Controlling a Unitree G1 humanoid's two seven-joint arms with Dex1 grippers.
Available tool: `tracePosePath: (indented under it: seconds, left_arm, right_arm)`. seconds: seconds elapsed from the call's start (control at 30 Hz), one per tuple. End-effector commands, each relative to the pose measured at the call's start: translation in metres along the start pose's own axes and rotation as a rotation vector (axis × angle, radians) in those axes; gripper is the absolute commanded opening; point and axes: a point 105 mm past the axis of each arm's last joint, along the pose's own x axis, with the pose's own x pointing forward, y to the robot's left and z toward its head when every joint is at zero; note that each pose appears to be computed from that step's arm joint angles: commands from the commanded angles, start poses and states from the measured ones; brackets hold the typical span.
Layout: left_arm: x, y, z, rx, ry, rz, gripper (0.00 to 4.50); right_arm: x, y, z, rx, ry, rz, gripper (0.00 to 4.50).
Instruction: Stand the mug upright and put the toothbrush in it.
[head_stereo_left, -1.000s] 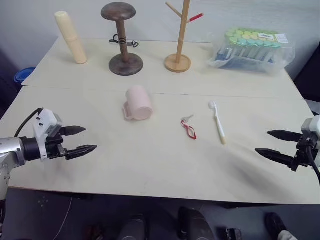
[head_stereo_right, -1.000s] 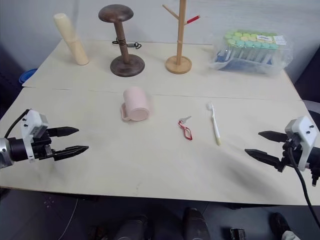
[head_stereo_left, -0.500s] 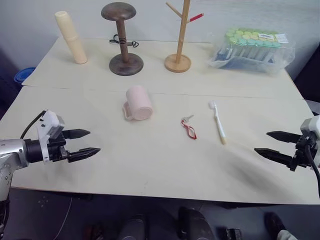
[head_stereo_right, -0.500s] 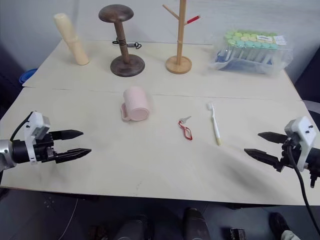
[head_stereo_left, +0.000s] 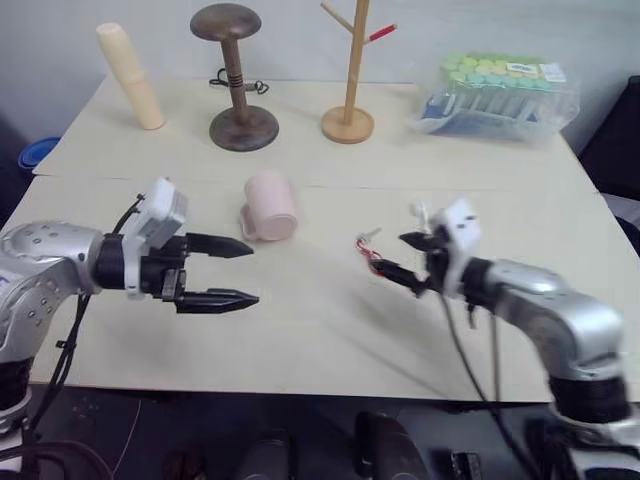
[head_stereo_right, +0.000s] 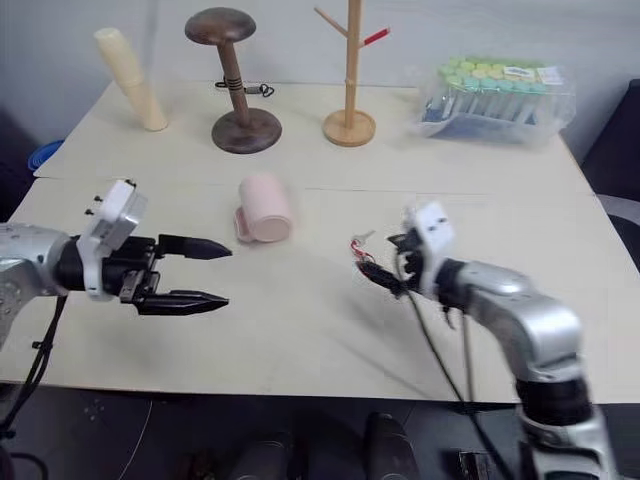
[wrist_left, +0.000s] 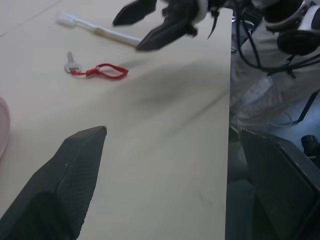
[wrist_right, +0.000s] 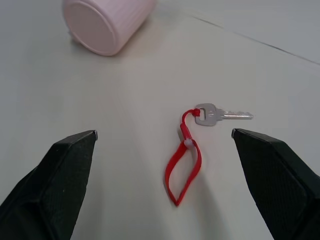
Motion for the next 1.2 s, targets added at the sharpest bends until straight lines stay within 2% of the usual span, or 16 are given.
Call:
tracePosePath:
  seconds: [0.03, 0.17, 0.27, 0.3, 0.4, 0.73, 0.9, 1.0, 1.07, 1.13, 1.2]
  left_arm:
    - [0.001, 0.004, 0.007, 0.039, -0.012, 0.002, 4.5]
    - [0.005, 0.008, 0.008, 0.056, -0.021, 0.005, 4.5]
    - [0.006, 0.008, 0.009, 0.063, -0.026, 0.0, 4.5]
    - [0.007, 0.009, 0.01, 0.065, -0.03, 0.001, 4.5]
    - [0.008, 0.012, 0.009, 0.072, -0.03, 0.009, 4.5]
    - [0.01, 0.015, 0.012, 0.09, -0.049, 0.014, 4.5]
    - [0.011, 0.015, 0.012, 0.086, -0.055, 0.011, 4.5]
    - [0.012, 0.015, 0.013, 0.084, -0.066, 0.006, 4.5]
    - [0.019, 0.017, 0.017, 0.083, -0.097, -0.007, 4.5]
    - [0.03, 0.019, 0.023, 0.092, -0.135, -0.029, 4.5]
    - [0.036, 0.019, 0.027, 0.101, -0.156, -0.049, 4.5]
  right_arm:
    - [0.012, -0.014, 0.004, -0.044, -0.013, -0.113, 4.49]
    - [0.033, -0.008, -0.014, -0.037, 0.065, -0.085, 4.49]
    - [0.037, -0.011, -0.028, -0.072, 0.12, -0.107, 4.49]
    - [0.037, -0.014, -0.03, -0.06, 0.124, -0.12, 4.32]
    - [0.04, -0.014, -0.03, -0.046, 0.11, -0.121, 3.55]
    - [0.043, -0.009, -0.037, -0.032, 0.11, -0.105, 0.12]
    - [0.041, -0.014, -0.037, -0.046, 0.111, -0.122, 0.05]
    - [0.035, -0.017, -0.018, 0.009, 0.024, -0.136, 0.05]
    - [0.015, -0.032, 0.013, -0.01, -0.097, -0.211, 0.05]
    - [-0.019, -0.058, 0.041, -0.016, -0.192, -0.342, 0.05]
    - [-0.043, -0.072, 0.054, -0.017, -0.234, -0.425, 0.05]
